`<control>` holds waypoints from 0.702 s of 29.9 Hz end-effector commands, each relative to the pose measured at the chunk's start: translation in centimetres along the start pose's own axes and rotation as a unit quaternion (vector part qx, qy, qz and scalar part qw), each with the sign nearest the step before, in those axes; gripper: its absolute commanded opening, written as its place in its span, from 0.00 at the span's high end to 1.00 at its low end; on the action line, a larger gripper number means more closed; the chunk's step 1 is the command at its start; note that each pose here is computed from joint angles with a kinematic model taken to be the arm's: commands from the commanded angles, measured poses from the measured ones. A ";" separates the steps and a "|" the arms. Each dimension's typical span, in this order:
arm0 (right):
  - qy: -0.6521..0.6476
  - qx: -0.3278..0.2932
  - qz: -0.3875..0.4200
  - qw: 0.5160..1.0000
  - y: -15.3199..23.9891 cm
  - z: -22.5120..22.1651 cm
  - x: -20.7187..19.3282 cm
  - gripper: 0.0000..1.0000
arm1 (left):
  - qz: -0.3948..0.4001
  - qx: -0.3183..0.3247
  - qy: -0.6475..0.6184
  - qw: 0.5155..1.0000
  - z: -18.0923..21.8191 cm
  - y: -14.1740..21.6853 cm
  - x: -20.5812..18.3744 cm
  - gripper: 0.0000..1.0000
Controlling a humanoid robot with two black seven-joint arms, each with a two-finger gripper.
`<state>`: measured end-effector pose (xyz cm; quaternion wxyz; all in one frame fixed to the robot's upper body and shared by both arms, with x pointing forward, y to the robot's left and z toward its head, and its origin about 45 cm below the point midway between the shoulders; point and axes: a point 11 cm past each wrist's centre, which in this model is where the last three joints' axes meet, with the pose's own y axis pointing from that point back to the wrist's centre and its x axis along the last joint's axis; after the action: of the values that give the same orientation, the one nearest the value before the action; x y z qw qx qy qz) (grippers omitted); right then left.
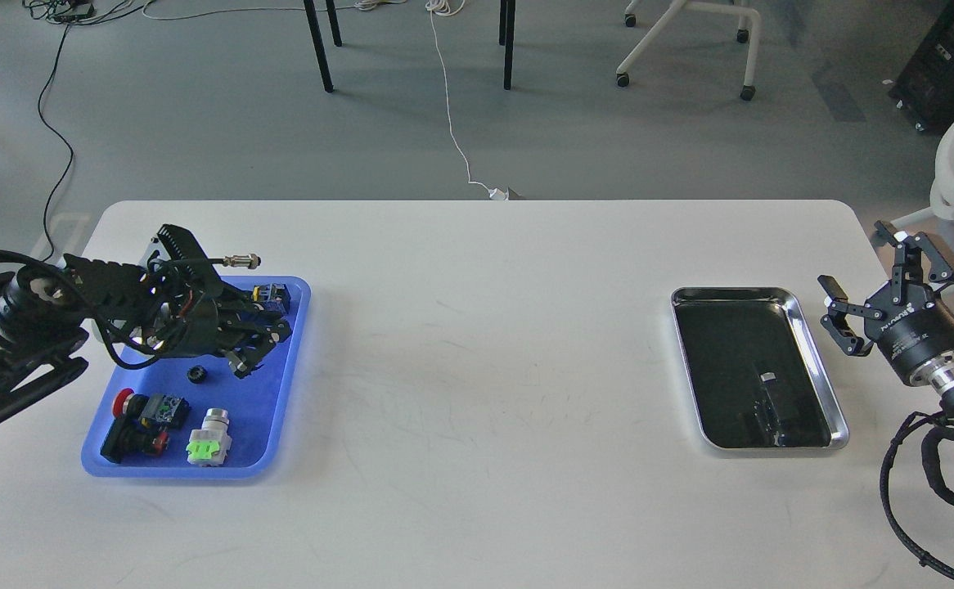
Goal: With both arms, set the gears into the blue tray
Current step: 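Carry the black part into the blue tray and release it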
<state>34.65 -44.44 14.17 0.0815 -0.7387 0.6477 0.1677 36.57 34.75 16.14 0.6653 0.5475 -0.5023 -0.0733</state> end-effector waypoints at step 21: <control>0.001 0.000 0.000 1.000 0.0 -0.1 0.0 0.05 | -0.030 0.008 0.029 0.999 -0.1 0.7 -4.0 0.30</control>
<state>34.64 -44.50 14.23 0.0809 -0.7389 0.6478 0.1670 34.37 37.59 14.23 0.6734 0.5684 -0.4668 -0.0746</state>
